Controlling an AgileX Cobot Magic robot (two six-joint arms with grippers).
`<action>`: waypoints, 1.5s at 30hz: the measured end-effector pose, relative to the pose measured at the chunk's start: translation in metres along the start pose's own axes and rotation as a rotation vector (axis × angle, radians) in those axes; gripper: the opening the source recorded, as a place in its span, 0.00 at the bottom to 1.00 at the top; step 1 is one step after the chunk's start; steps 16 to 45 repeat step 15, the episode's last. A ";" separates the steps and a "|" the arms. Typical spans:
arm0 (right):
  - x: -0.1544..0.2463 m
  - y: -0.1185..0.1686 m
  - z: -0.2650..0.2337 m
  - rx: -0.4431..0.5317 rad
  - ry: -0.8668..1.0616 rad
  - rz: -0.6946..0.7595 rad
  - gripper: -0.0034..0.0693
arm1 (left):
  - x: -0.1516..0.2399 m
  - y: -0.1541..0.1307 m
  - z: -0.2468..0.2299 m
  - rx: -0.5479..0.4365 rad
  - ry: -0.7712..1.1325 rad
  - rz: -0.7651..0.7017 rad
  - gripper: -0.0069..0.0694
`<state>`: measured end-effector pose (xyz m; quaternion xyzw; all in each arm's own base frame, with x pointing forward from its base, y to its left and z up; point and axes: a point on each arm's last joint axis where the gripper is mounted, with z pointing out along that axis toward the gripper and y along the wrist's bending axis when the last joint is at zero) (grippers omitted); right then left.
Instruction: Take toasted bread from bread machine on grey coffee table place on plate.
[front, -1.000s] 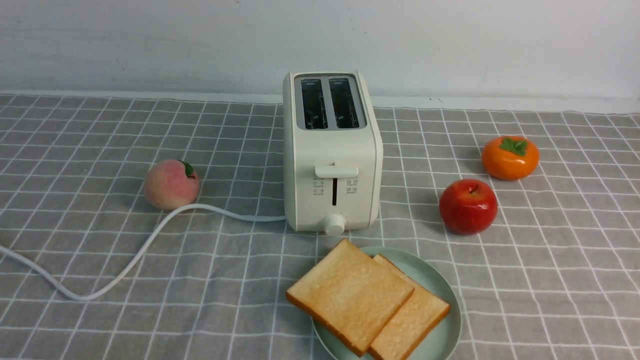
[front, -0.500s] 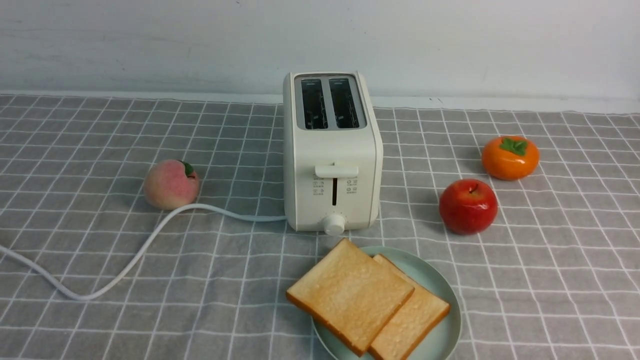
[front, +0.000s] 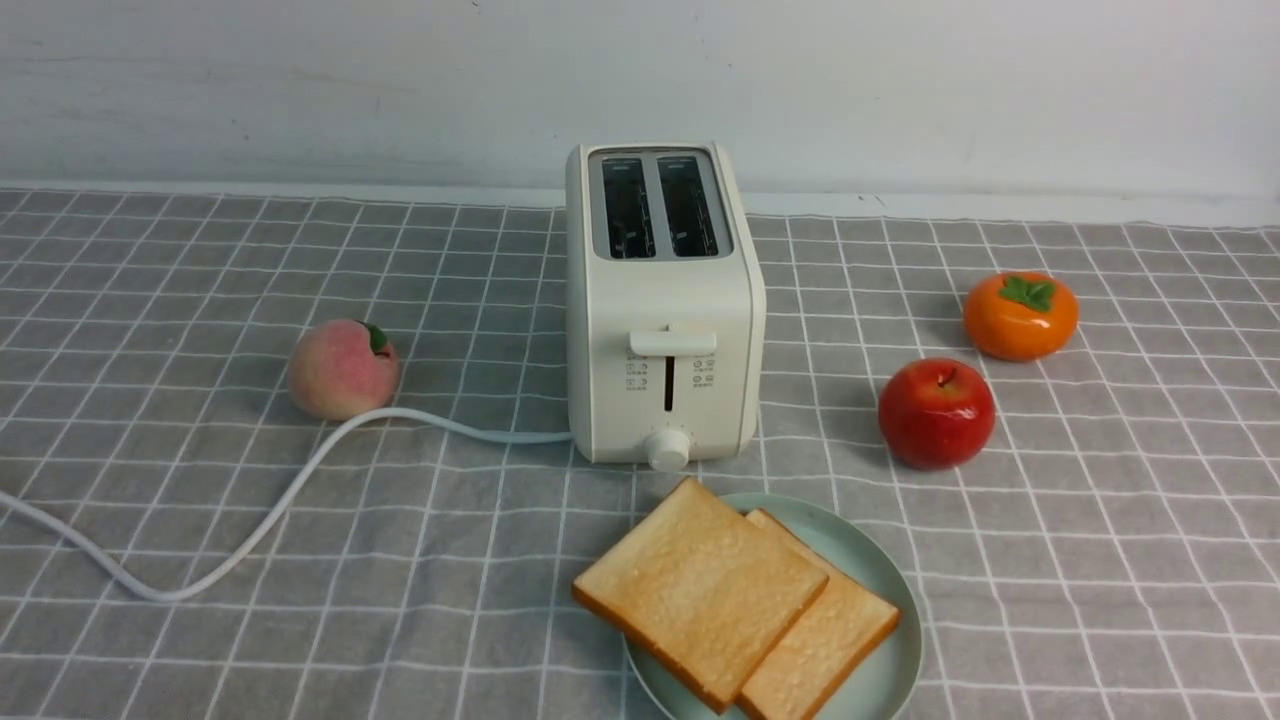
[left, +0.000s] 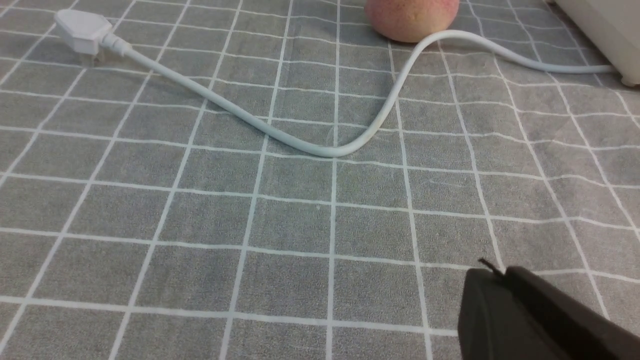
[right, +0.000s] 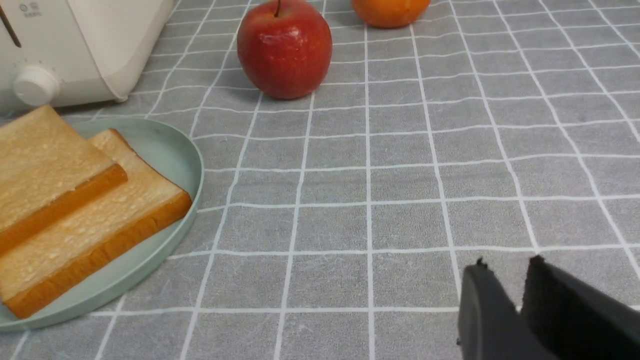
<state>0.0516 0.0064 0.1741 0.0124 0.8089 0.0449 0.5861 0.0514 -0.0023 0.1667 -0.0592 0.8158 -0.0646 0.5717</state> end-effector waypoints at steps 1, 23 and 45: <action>0.000 0.000 0.000 0.000 0.000 0.000 0.23 | 0.000 0.000 0.000 0.000 0.000 0.000 0.12; 0.000 0.000 0.000 0.000 0.000 0.002 0.26 | 0.000 0.000 0.000 0.000 0.000 -0.001 0.14; 0.000 0.000 0.000 0.000 0.000 0.002 0.26 | 0.000 0.000 0.000 0.000 0.000 -0.001 0.14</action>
